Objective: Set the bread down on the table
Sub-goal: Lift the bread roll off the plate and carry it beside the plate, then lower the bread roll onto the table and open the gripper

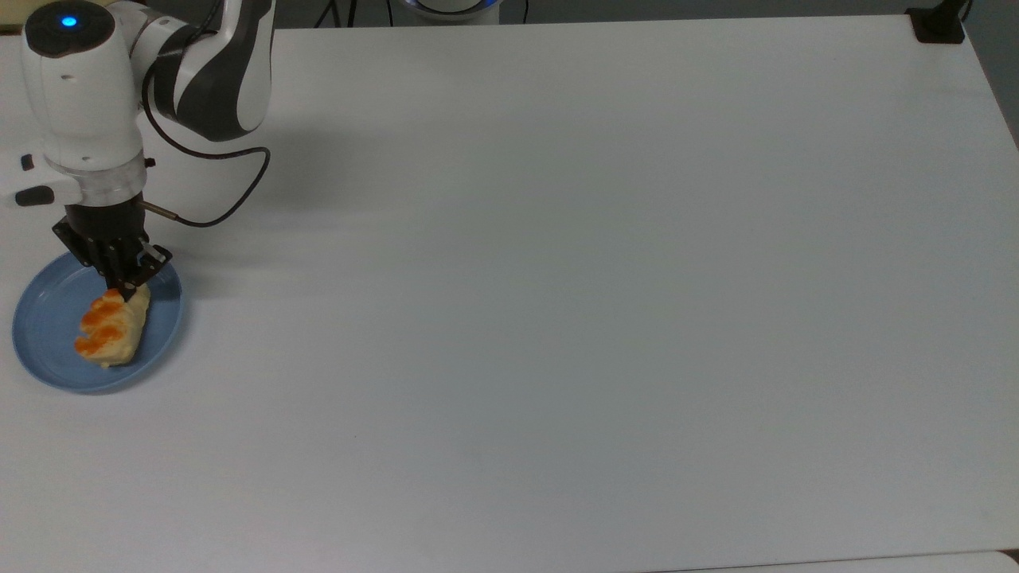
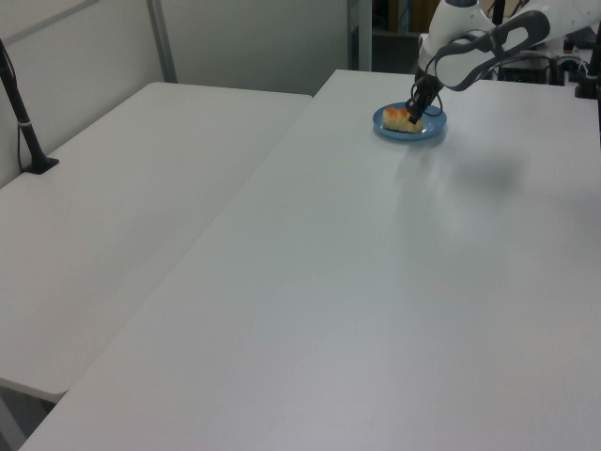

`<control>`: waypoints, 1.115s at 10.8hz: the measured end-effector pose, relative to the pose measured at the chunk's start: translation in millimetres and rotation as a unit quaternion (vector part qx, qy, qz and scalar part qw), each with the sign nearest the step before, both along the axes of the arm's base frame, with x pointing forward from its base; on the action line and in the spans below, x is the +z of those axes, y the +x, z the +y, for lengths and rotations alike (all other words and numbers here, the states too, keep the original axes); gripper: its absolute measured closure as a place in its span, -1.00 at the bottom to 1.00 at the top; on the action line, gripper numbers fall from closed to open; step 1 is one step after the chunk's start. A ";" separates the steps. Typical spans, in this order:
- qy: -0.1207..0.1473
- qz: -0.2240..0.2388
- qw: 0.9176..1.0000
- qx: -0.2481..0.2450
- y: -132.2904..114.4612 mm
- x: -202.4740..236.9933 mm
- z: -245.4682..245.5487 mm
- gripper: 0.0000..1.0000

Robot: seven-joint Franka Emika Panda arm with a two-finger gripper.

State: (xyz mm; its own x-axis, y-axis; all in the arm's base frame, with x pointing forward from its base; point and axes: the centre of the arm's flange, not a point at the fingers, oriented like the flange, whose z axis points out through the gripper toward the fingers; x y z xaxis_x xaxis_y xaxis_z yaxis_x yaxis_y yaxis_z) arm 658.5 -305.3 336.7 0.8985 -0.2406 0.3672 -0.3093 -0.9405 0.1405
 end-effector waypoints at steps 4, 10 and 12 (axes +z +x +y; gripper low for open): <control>-0.001 0.074 0.997 0.030 -36.9 50.5 -30.3 0.78; 0.011 0.178 0.974 0.140 -146.4 62.3 -71.3 0.77; 0.015 0.197 0.967 0.160 -161.4 48.9 -78.2 0.77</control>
